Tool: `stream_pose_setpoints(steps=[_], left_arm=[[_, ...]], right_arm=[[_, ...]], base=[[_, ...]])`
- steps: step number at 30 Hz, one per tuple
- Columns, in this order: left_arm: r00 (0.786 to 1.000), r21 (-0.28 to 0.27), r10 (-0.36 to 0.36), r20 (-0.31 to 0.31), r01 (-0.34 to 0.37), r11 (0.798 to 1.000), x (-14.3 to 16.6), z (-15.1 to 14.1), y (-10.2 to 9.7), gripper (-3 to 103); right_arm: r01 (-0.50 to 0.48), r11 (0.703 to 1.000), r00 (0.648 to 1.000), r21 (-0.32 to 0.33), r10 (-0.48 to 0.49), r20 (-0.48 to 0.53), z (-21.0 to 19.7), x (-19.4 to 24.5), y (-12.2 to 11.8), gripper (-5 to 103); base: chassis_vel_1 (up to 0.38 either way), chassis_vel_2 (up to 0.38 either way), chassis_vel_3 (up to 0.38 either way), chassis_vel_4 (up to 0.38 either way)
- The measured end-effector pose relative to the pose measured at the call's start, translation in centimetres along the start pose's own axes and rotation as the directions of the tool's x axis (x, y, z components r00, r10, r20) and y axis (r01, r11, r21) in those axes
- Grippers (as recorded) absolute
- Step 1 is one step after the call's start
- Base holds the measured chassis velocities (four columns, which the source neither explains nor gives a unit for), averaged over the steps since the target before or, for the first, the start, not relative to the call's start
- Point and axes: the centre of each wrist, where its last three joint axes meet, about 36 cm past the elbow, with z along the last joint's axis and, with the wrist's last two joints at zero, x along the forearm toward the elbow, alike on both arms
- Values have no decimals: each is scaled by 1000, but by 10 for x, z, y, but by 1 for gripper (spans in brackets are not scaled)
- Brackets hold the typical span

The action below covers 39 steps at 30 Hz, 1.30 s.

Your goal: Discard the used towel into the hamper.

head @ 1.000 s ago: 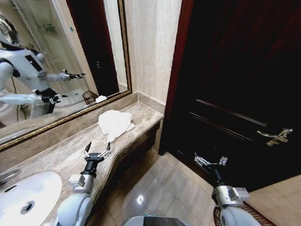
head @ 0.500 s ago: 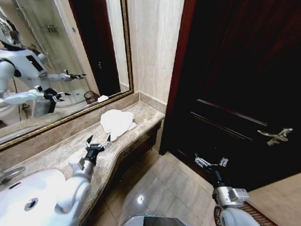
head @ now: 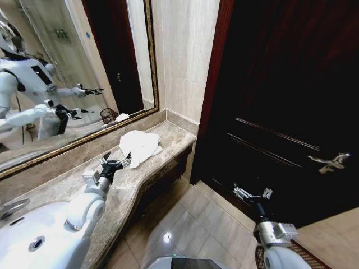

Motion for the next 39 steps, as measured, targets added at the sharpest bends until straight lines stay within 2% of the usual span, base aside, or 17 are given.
stream_pose_setpoints(steps=[7,13,15,18,23,35,39], left_arm=[[1000,-17,18,-15,-18,1000,-28,2,25,100],[999,-9,41,-18,-42,999,-47,0,35,100],[999,-3,48,-19,-48,999,-52,-2,35,100],[995,25,93,-42,-92,995,-75,-14,26,100],[989,28,131,-68,-129,991,-101,-22,16,100],[976,43,89,-199,-82,996,-166,-30,15,100],[967,47,90,-238,-81,996,-191,-34,6,100]], right_arm=[[4,1000,1000,-28,-4,8,-12,0,8,100],[1,1000,1000,-27,-1,22,-22,1,10,100],[0,1000,1000,-26,0,25,-24,1,10,100],[-5,1000,999,-17,6,36,-28,0,11,100],[-19,1000,999,-9,19,46,-29,0,12,100],[-44,999,998,15,43,55,-24,3,8,100],[-59,998,997,14,58,60,-25,2,7,100]], base=[[0,0,0,0],[0,0,0,0],[0,0,0,0],[0,0,0,0],[0,0,0,0],[0,0,0,0],[0,0,0,0]])
